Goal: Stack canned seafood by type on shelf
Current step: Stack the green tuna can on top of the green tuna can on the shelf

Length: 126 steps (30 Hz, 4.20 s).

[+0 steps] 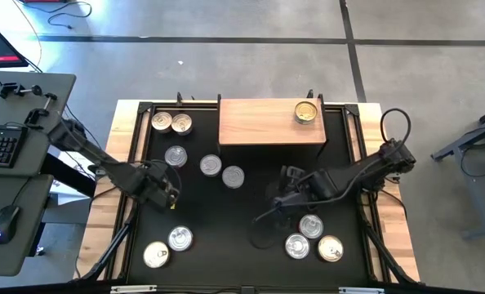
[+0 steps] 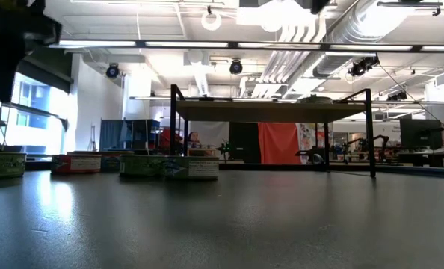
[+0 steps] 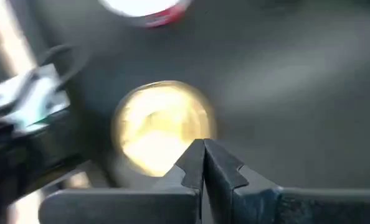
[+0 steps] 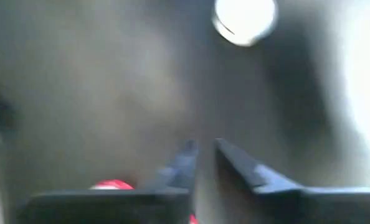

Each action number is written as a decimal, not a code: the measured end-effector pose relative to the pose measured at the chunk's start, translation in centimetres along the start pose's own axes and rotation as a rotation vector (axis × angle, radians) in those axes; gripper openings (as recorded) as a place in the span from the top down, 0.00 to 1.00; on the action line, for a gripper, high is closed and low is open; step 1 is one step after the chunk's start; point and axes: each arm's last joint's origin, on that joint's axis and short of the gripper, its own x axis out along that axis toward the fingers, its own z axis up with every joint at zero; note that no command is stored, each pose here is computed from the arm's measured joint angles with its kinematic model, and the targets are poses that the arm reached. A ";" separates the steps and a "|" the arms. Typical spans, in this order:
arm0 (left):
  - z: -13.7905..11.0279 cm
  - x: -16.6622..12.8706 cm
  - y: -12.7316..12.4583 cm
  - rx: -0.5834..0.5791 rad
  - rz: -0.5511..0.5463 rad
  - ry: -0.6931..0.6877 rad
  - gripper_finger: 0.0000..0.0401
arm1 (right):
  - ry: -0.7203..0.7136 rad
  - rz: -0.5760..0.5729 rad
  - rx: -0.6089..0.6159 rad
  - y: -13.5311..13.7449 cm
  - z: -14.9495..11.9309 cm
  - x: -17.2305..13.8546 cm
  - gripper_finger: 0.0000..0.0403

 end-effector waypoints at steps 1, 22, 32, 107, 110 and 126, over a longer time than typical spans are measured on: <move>-0.2 0.4 -0.3 0.000 0.023 0.001 1.00 | 0.017 -0.023 0.002 -0.1 -0.3 0.0 0.95; -1.9 6.7 -1.1 -0.067 0.125 0.014 1.00 | -0.054 -0.149 0.207 -5.8 -2.8 -6.2 1.00; -2.2 7.3 -3.6 -0.099 -0.034 0.017 1.00 | -0.216 -0.118 0.360 -8.8 -4.5 -10.2 1.00; 1.1 8.7 -22.0 0.880 -0.633 -0.535 1.00 | -0.011 0.454 0.839 -7.7 -2.0 19.3 1.00; 0.9 8.1 -21.9 0.863 -0.627 -0.552 1.00 | -0.038 0.478 0.799 -8.0 -1.7 18.4 1.00; 0.9 9.3 -22.7 0.707 -0.665 -0.534 1.00 | -0.034 0.387 0.616 -9.4 -2.6 18.0 1.00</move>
